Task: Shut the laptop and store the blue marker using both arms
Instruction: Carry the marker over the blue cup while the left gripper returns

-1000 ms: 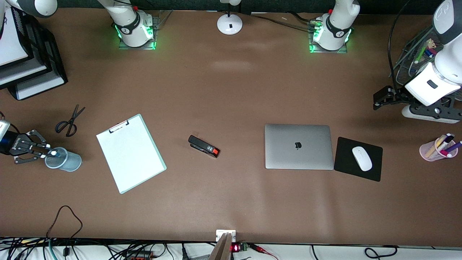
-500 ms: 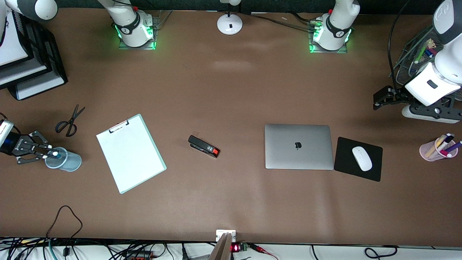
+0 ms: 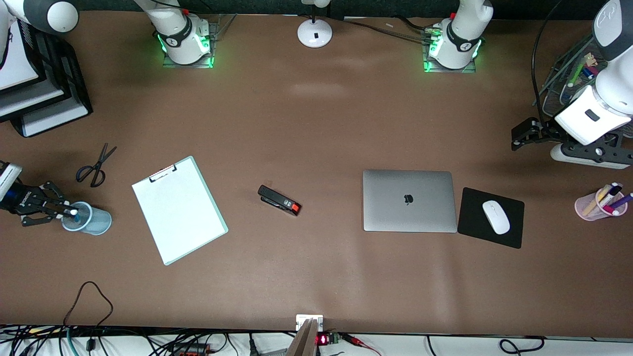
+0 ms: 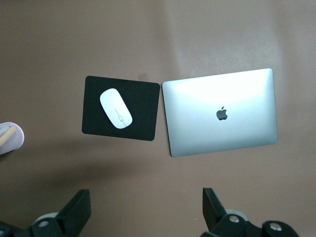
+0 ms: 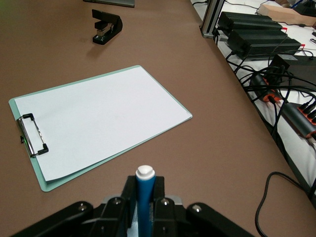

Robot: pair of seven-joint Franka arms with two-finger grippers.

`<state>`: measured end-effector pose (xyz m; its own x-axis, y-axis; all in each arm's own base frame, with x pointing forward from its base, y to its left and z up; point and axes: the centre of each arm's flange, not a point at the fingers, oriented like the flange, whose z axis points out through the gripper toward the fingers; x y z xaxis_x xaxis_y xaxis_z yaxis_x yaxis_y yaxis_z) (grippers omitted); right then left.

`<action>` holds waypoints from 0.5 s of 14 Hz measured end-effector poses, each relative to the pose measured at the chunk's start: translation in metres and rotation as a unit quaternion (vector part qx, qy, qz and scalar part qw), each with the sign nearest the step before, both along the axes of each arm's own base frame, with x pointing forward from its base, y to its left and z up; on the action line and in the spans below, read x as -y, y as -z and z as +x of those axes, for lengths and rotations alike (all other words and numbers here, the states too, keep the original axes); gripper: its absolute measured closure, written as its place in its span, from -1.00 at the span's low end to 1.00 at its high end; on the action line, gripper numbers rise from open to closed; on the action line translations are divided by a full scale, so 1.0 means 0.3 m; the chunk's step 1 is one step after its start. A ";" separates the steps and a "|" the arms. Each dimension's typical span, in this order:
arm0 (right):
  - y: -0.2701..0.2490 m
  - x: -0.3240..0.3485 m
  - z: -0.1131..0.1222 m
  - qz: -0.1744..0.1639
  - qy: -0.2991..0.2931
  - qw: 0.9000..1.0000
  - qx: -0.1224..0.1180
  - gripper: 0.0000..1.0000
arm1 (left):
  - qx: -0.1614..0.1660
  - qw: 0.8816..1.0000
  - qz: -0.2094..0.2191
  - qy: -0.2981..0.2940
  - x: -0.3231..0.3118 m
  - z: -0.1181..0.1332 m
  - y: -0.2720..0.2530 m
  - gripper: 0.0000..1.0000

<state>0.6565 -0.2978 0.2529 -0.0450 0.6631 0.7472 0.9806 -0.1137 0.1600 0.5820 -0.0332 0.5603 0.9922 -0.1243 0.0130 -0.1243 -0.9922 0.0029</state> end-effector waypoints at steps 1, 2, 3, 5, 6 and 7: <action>0.021 0.002 -0.006 0.005 -0.001 1.000 -0.003 0.64 | 0.000 1.000 0.000 0.000 0.000 0.000 0.000 -1.00; 0.041 0.002 -0.011 0.010 -0.003 1.000 -0.006 0.64 | 0.000 1.000 0.000 0.000 0.000 0.000 0.000 -1.00; 0.056 0.000 -0.015 0.016 -0.005 1.000 -0.009 0.64 | 0.000 1.000 0.000 0.000 0.000 0.000 0.000 -1.00; 0.068 -0.006 -0.019 0.024 -0.009 1.000 -0.012 0.64 | 0.000 1.000 0.000 0.000 0.000 0.000 0.000 -1.00; 0.067 -0.008 -0.019 0.025 -0.012 1.000 -0.009 0.64 | 0.000 1.000 0.000 0.000 0.000 0.000 0.000 -1.00; 0.064 -0.009 -0.017 0.024 -0.017 1.000 -0.003 0.64 | 0.000 1.000 0.000 0.000 0.000 0.000 0.000 -1.00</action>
